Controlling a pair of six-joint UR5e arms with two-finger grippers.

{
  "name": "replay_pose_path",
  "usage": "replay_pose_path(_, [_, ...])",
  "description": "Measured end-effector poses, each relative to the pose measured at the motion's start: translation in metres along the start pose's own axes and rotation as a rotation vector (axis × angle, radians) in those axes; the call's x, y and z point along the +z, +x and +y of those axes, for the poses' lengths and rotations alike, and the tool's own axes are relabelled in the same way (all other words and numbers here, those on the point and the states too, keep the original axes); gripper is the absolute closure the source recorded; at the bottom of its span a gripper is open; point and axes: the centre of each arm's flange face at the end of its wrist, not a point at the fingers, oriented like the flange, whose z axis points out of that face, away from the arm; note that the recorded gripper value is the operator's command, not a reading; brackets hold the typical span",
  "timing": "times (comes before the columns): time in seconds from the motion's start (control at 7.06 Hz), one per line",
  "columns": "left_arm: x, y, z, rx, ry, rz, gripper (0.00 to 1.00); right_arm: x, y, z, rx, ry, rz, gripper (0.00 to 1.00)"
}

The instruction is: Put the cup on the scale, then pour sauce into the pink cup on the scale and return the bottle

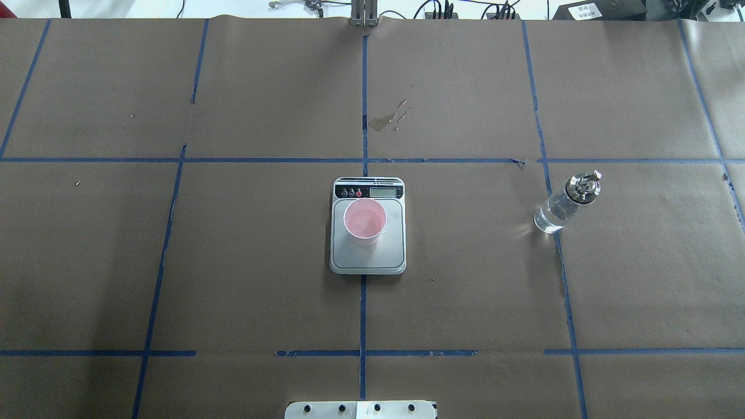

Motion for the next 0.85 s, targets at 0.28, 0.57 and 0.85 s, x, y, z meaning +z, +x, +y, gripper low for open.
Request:
replay_pose_path(0.28, [0.005, -0.003, -0.006, -0.131, -0.024, 0.008, 0.0, 0.0, 0.001, 0.001, 0.018, 0.0, 0.004, 0.0])
replay_pose_path(0.57, [0.006, 0.003, -0.01, -0.276, -0.092, 0.071, 0.0, 0.002, 0.002, 0.002, 0.023, -0.003, 0.004, 0.0])
replay_pose_path(0.85, [0.019, 0.022, -0.012, -0.315, -0.162, 0.171, 0.0, 0.001, 0.002, 0.003, 0.031, -0.002, 0.003, 0.0])
